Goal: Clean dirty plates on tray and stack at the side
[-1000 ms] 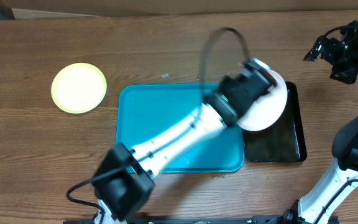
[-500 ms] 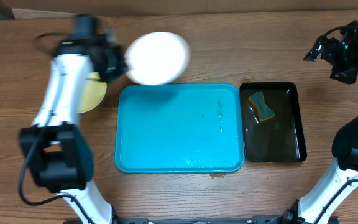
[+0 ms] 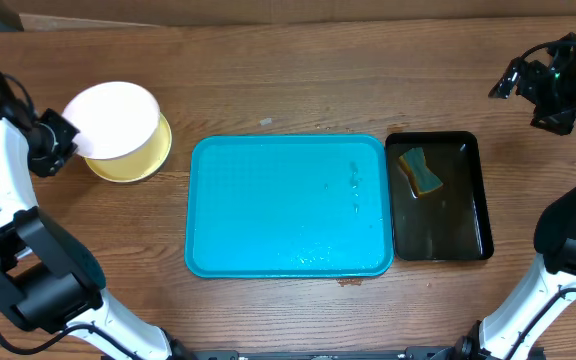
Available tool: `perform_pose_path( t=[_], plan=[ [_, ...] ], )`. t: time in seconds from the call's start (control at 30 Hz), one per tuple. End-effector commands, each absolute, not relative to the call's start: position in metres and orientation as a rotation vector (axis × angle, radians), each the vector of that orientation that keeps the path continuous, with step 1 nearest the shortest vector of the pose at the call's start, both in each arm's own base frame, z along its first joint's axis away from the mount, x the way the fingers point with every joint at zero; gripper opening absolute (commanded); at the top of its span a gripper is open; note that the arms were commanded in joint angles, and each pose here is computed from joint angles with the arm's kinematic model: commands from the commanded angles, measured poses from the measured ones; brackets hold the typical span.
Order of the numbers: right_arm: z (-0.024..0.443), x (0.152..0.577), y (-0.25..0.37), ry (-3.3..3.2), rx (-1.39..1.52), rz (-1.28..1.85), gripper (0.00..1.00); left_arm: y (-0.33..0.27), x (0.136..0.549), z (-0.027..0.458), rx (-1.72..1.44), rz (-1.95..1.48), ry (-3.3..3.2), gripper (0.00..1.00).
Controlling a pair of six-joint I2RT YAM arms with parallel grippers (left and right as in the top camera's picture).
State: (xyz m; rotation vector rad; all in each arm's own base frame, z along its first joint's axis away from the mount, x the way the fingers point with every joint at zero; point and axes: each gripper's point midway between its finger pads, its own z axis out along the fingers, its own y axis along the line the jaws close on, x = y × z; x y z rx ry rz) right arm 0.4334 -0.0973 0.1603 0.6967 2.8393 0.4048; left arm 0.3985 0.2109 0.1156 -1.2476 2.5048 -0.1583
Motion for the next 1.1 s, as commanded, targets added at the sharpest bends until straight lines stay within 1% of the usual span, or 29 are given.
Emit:
perform_pose_path(
  t=[0.0, 0.23, 0.27, 0.33, 0.37, 0.43, 0.53, 0.57, 0.63, 0.7, 0.77, 0.93, 1.07],
  plan=[
    [0.173, 0.434, -0.098, 2.809, 0.681, 0.387, 1.00, 0.218, 0.392, 0.099, -1.231, -0.057, 2.537, 0.04],
    [0.173, 0.434, -0.098, 2.809, 0.681, 0.387, 1.00, 0.223, 0.395, 0.091, -1.219, -0.021, 2.513, 0.04],
    [0.173, 0.434, -0.098, 2.809, 0.681, 0.387, 1.00, 0.223, 0.395, 0.090, -1.218, -0.021, 2.511, 0.06],
    [0.173, 0.434, -0.098, 2.809, 0.681, 0.387, 1.00, 0.223, 0.395, 0.090, -1.218, -0.024, 2.511, 0.24],
    [0.173, 0.434, -0.098, 2.809, 0.681, 0.387, 1.00, 0.221, 0.396, 0.090, -1.216, -0.033, 2.512, 0.35],
    [0.173, 0.434, -0.098, 2.809, 0.681, 0.387, 1.00, 0.215, 0.399, 0.090, -1.205, -0.094, 2.514, 0.61],
    [0.173, 0.434, -0.098, 2.809, 0.681, 0.387, 1.00, 0.198, 0.407, 0.092, -1.161, -0.238, 2.521, 0.95],
    [0.173, 0.434, -0.098, 2.809, 0.681, 0.387, 1.00, 0.190, 0.412, 0.095, -1.101, -0.311, 2.528, 0.97],
    [0.173, 0.434, -0.098, 2.809, 0.681, 0.387, 1.00, 0.168, 0.424, 0.104, -0.935, -0.487, 2.529, 1.00],
    [0.173, 0.434, -0.098, 2.809, 0.681, 0.387, 1.00, 0.145, 0.435, 0.116, -0.767, -0.649, 2.503, 1.00],
    [0.173, 0.434, -0.098, 2.809, 0.681, 0.387, 1.00, 0.130, 0.440, 0.121, -0.687, -0.723, 2.492, 1.00],
    [0.173, 0.434, -0.098, 2.809, 0.681, 0.387, 1.00, 0.117, 0.444, 0.118, -0.652, -0.699, 2.524, 1.00],
    [0.173, 0.434, -0.098, 2.809, 0.681, 0.387, 1.00, 0.122, 0.443, 0.112, -0.661, -0.597, 2.560, 1.00]
  ],
)
